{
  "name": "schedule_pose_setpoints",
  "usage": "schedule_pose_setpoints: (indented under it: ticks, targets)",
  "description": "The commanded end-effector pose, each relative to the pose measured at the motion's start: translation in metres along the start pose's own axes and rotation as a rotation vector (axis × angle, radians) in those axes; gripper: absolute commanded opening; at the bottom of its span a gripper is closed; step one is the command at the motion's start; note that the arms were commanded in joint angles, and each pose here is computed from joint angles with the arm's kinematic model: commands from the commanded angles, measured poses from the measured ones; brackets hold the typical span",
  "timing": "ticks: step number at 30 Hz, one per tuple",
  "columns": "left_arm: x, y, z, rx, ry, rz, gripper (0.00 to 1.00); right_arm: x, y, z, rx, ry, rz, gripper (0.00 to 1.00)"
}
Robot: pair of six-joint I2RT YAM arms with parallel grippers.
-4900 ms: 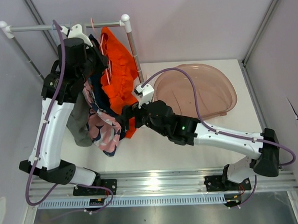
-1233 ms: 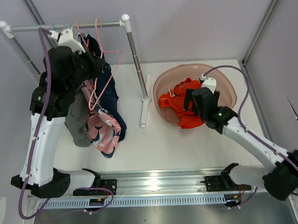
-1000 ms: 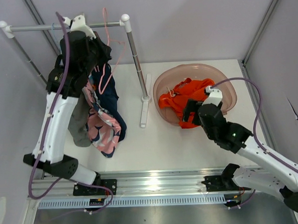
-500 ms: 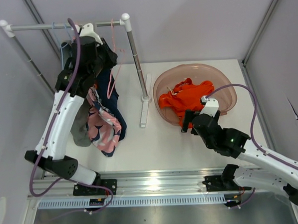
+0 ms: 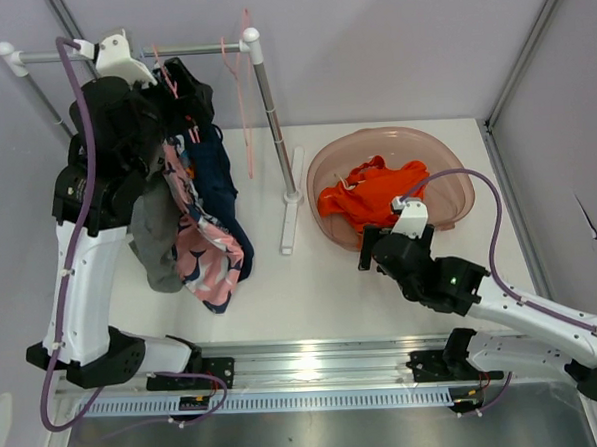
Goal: Remove the shorts from the hanger
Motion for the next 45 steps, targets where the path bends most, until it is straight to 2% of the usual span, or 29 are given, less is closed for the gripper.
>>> schedule_pose_setpoints:
  ticks: [1,8,14,22,31,40,42,45]
  targets:
    - [-0.004,-0.019,0.010,0.054,-0.066,-0.045,0.98,-0.008,-0.014,0.004,0.063,0.004,-0.054,0.99]
    - [0.020,-0.010,0.025,0.060,-0.144,-0.003,0.92,-0.016,-0.014,-0.004,0.055,0.020,-0.060,0.99]
    - [0.049,0.018,0.036,0.082,-0.209,0.085,0.88,-0.025,-0.016,-0.016,0.074,0.026,-0.076,0.99]
    - [0.076,0.047,0.051,0.082,-0.239,0.140,0.85,-0.029,-0.015,-0.023,0.074,0.038,-0.071,0.99]
    - [0.104,0.064,0.058,0.080,-0.241,0.165,0.80,-0.027,-0.008,-0.027,0.073,0.050,-0.060,1.00]
    - [0.130,0.074,0.063,0.076,-0.261,0.175,0.68,-0.025,-0.005,-0.030,0.059,0.069,-0.062,0.99]
    - [0.135,0.074,0.066,0.073,-0.276,0.177,0.59,-0.025,-0.004,-0.031,0.055,0.072,-0.063,0.99]
    - [0.138,0.071,0.069,0.067,-0.302,0.171,0.32,-0.025,-0.004,-0.032,0.054,0.073,-0.068,0.99]
Point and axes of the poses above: each gripper's point midway between its finger pads, its own x axis out along the fingers, its own z axis along the line the jaws close on, y = z × x, the point moved 8 cm from there along -x, back along the fingers, and after that the axes turned 3 degrees about x, right-handed, at the moved point
